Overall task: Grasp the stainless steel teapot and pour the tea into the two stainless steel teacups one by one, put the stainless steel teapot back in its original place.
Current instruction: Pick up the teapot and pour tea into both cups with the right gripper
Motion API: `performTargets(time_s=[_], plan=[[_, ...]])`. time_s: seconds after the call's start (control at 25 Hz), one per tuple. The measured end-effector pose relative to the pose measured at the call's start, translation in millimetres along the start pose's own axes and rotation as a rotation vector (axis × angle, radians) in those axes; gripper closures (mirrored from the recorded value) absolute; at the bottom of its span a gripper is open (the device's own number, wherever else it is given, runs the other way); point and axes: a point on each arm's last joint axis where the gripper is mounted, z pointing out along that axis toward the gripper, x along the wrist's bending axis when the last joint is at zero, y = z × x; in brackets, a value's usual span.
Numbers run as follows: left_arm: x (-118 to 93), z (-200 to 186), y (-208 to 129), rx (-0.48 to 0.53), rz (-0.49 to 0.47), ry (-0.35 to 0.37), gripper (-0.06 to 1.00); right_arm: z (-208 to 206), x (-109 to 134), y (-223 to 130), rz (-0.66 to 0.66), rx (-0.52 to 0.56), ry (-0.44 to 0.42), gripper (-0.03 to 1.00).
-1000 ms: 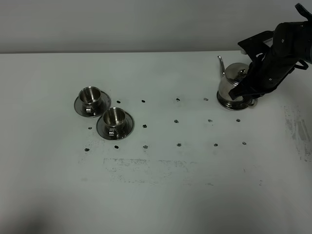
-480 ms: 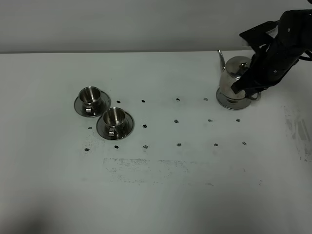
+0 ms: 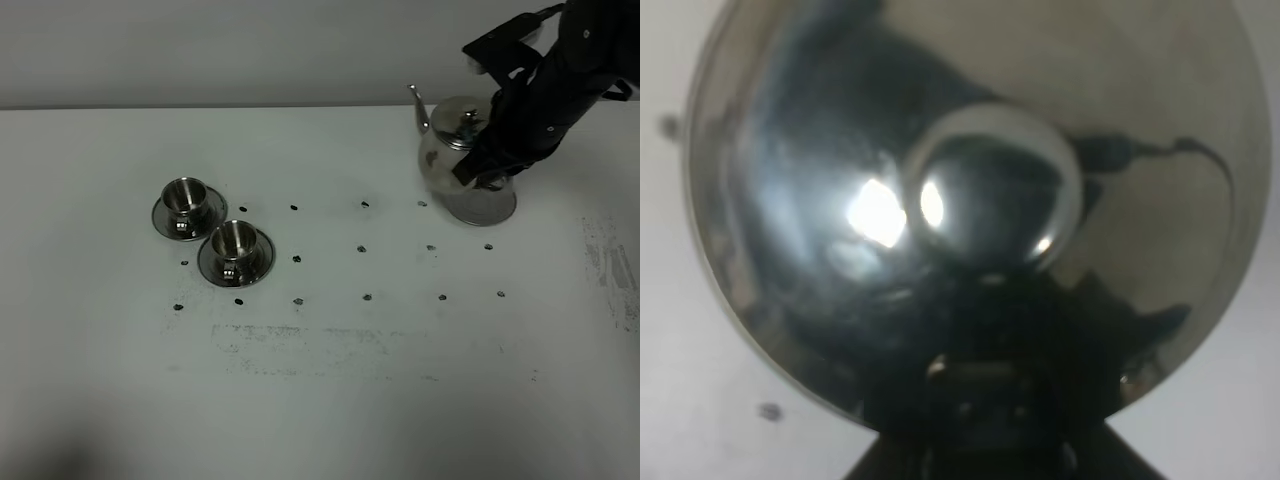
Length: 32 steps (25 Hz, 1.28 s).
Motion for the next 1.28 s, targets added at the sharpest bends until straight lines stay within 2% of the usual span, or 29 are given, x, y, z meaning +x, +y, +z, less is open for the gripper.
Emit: performTargets(time_s=[0.32, 0.6, 0.92, 1.28], plan=[[0, 0, 0, 0.000, 0.000, 0.000, 0.57, -6, 53, 52, -0.281, -0.102, -0.012, 0.77], [0, 0, 0, 0.000, 0.000, 0.000, 0.57, 1, 92, 91, -0.529, -0.100, -0.033, 0.77], [0, 0, 0, 0.000, 0.000, 0.000, 0.57, 3, 108, 119, -0.765, -0.150, -0.132, 0.77], [0, 0, 0, 0.000, 0.000, 0.000, 0.57, 22, 111, 133, -0.929, -0.166, -0.132, 0.77]])
